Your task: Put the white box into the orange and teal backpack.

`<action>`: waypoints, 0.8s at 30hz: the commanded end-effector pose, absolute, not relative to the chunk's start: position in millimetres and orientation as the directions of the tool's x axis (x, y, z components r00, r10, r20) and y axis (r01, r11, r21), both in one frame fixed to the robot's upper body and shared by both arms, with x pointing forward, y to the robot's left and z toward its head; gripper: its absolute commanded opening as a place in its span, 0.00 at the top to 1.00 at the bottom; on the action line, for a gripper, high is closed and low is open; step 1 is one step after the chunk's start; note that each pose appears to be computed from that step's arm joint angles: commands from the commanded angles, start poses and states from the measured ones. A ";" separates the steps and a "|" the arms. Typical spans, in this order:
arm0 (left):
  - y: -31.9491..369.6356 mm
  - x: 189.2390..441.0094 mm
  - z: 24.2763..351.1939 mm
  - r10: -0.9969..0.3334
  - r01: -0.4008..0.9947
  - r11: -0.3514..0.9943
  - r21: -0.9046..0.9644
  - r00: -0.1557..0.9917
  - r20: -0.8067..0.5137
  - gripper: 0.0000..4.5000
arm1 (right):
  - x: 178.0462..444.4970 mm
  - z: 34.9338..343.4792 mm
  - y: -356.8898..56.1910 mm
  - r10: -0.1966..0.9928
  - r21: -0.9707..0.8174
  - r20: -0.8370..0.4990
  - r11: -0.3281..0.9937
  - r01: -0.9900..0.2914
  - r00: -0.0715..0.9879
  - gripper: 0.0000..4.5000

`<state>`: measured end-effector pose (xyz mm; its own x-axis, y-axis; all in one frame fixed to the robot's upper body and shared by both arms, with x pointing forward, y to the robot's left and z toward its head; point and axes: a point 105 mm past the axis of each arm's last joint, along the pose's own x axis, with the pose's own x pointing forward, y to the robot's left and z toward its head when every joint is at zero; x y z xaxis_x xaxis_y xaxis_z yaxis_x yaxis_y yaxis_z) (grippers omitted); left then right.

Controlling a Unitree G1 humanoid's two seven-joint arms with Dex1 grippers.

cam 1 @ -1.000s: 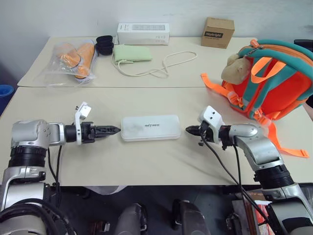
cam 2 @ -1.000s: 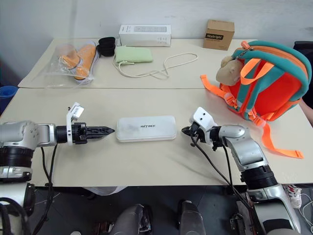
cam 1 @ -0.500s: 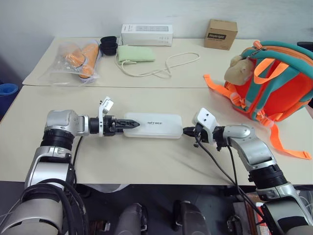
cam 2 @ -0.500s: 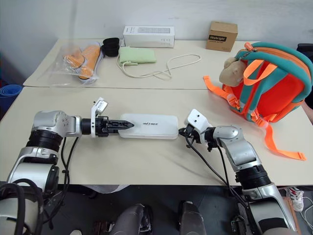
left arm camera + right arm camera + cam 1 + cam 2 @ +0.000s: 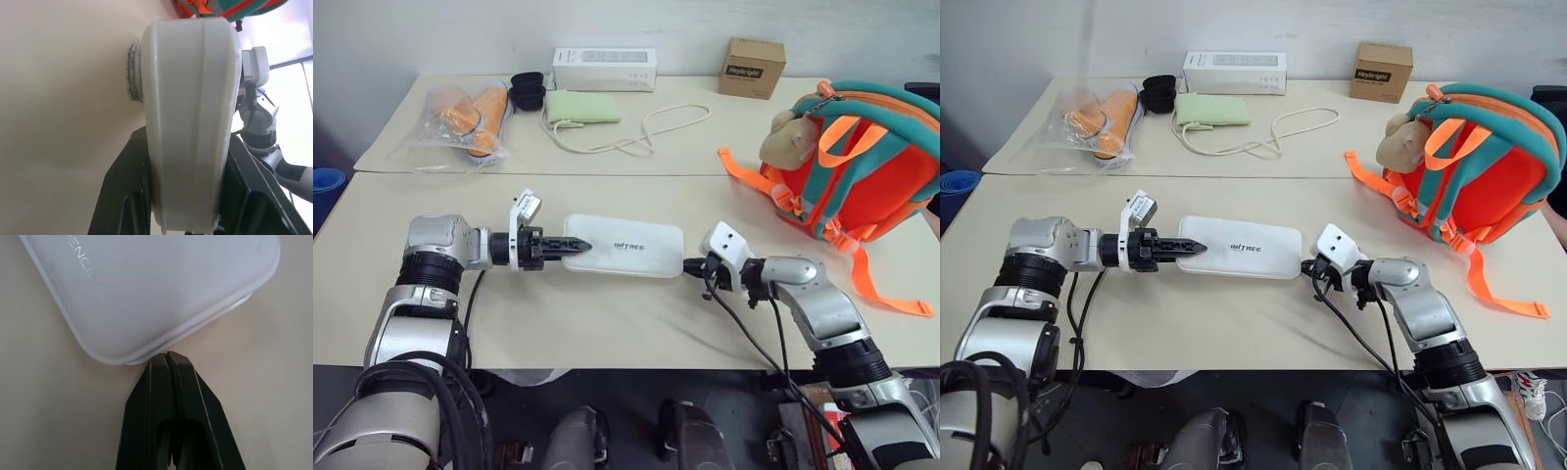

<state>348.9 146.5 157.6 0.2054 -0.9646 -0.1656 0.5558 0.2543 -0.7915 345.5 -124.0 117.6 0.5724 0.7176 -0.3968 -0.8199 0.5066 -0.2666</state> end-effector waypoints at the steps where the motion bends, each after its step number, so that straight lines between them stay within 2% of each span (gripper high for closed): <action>1: 136.6 333.8 199.1 -0.993 0.644 0.009 -0.765 0.098 0.070 0.72 | 329.5 138.9 -112.7 0.788 -0.287 -0.327 0.442 -0.850 0.521 1.00; 6: 143.9 327.3 218.0 -0.981 0.674 -0.032 -0.738 0.122 0.154 0.72 | 315.0 148.7 -155.4 0.720 -0.244 -0.322 0.565 -0.788 0.615 1.00; 7: 145.7 327.5 220.7 -0.977 0.681 -0.023 -0.732 0.140 0.161 0.72 | 309.9 151.3 -166.7 0.707 -0.224 -0.319 0.591 -0.775 0.631 0.96; 9: 150.5 324.2 229.0 -0.969 0.717 -0.001 -0.697 0.171 0.177 0.72 | 296.5 161.7 -197.7 0.674 -0.178 -0.314 0.650 -0.739 0.669 0.86; 13: 158.6 317.8 245.8 -0.949 0.770 0.077 -0.633 0.252 0.190 0.72 | 285.4 188.6 -254.2 0.565 -0.134 -0.277 0.779 -0.613 0.777 0.56; 17: 159.8 305.3 254.6 -0.945 0.806 0.139 -0.576 0.282 0.167 0.72 | 292.7 220.2 -302.7 0.421 -0.081 -0.175 0.895 -0.440 0.890 0.27; 20: 157.1 296.6 261.5 -0.944 0.837 0.154 -0.526 0.282 0.172 0.72 | 304.0 233.1 -323.4 0.356 -0.019 -0.105 0.933 -0.360 0.929 0.04; 21: 155.6 294.7 263.2 -0.944 0.845 0.160 -0.510 0.283 0.172 0.72 | 309.8 235.7 -325.4 0.345 0.001 -0.085 0.938 -0.346 0.935 0.01; 24: 149.9 290.0 266.5 -0.945 0.863 0.165 -0.478 0.278 0.175 0.72 | 332.9 234.8 -328.1 0.290 0.011 -0.060 0.957 -0.290 0.955 0.01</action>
